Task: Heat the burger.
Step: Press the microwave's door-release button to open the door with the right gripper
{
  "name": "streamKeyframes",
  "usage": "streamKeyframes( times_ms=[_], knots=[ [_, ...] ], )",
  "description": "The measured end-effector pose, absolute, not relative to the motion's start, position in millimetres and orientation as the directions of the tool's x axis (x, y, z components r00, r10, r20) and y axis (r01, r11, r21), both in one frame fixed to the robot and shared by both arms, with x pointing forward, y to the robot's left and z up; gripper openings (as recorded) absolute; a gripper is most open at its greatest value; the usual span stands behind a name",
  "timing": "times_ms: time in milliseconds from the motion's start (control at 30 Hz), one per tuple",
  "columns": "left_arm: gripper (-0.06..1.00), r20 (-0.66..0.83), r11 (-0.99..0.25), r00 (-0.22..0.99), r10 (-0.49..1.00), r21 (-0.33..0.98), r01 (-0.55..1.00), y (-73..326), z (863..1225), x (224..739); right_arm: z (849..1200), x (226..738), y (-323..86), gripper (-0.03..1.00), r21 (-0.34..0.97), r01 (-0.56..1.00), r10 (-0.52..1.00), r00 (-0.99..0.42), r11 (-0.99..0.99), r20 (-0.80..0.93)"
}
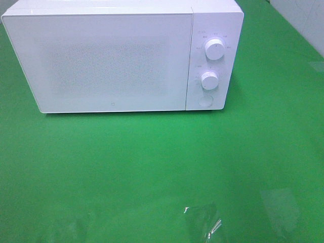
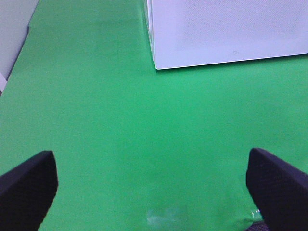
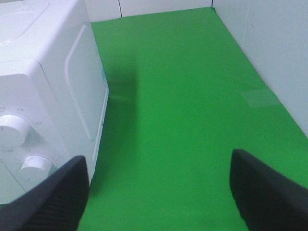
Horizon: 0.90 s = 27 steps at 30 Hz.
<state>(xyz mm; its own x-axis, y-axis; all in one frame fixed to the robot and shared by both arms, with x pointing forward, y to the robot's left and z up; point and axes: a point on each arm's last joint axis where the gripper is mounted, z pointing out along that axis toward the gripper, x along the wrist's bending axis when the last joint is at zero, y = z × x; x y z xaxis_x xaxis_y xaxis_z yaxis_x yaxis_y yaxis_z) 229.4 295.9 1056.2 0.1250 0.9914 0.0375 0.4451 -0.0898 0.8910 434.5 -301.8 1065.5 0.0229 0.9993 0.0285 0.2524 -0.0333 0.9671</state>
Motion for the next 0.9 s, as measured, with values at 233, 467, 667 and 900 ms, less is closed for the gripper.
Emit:
streamKeyframes(
  times_ms=[233,467,667,900],
  knots=[
    [0.99,0.037,-0.090,0.125,0.991,0.891,0.445,296,1056,229,1052,458,-301,0.76,0.984,0.179,1.000,0.012,-0.023,0.022],
    [0.99,0.037,-0.090,0.125,0.991,0.891,0.445,296,1056,229,1026,460,-297,0.76,0.997,0.067,0.999,0.012,-0.037,0.037],
    [0.99,0.037,-0.090,0.125,0.991,0.891,0.445,296,1056,229,1017,462,-283,0.76,1.000,0.020,1.000,0.003,0.003,-0.003],
    [0.99,0.037,-0.090,0.125,0.991,0.891,0.445,296,1056,229,1002,468,-261,0.76,0.999,0.042,1.000,-0.016,0.007,-0.007]
  ],
)
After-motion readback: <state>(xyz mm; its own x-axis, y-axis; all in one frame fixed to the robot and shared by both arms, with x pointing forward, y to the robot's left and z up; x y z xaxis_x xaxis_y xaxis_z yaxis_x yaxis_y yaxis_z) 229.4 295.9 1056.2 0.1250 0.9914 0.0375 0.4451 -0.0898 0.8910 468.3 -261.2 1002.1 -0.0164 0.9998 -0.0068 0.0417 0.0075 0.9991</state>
